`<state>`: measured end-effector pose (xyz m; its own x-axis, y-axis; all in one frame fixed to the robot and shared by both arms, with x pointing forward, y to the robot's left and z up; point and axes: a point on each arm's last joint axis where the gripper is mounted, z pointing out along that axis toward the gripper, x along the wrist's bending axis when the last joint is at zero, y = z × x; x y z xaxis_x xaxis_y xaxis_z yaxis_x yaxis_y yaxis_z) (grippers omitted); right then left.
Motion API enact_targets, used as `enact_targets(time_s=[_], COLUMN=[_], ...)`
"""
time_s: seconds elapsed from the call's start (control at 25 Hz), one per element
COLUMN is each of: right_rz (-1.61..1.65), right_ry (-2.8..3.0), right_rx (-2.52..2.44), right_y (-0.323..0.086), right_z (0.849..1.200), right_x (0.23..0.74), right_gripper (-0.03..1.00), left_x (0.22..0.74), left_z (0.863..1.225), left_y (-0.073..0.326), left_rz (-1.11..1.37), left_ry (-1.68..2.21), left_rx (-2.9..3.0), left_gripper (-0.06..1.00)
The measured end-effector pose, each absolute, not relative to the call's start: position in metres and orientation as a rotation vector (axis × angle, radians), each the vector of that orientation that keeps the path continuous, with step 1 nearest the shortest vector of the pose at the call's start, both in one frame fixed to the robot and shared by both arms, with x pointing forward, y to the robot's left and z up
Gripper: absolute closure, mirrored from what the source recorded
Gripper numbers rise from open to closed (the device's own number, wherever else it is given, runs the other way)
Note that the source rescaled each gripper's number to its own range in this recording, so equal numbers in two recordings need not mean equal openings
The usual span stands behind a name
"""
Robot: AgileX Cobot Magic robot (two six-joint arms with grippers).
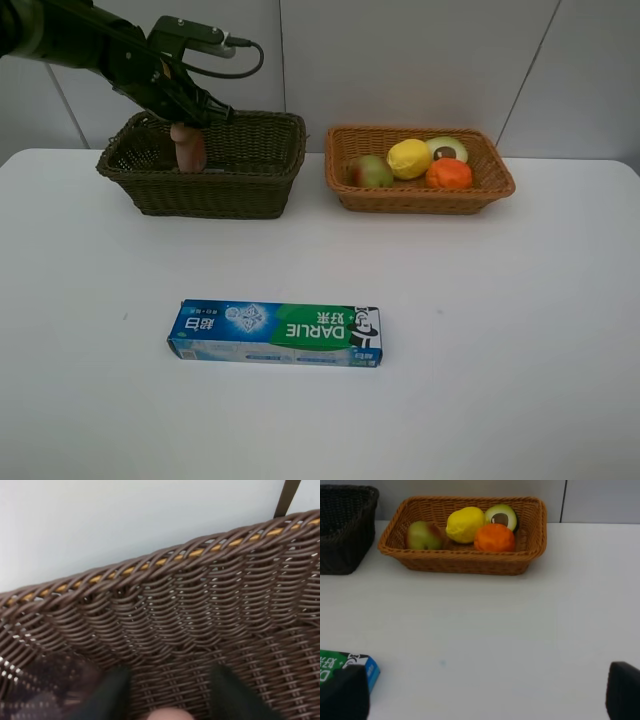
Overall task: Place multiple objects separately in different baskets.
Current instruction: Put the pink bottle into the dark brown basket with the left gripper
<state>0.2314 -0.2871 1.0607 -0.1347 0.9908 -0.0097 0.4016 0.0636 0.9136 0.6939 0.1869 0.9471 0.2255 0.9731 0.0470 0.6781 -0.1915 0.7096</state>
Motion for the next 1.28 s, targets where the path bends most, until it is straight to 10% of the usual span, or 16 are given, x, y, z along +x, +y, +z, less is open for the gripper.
enact_targets(time_s=[0.12,0.24,1.28], right_rz=[1.050,1.050,1.049], right_ry=[1.632,1.632,1.632], right_rx=[1.416,1.416,1.416], right_y=[-0.287,-0.287,-0.287], right_z=[1.061,1.061,1.061], right_x=[0.231,0.231,0.231], right_gripper=[-0.03,-0.03,-0.03], left_x=[0.694,0.694,0.676], left_z=[0.947,0.947,0.973], left_y=[0.188,0.188,0.187], left_rz=[0.705,0.705,0.682], left_ry=[1.493,1.495,1.540], left_rx=[1.968,1.966,2.077], left_gripper=[0.05,-0.03,-0.06])
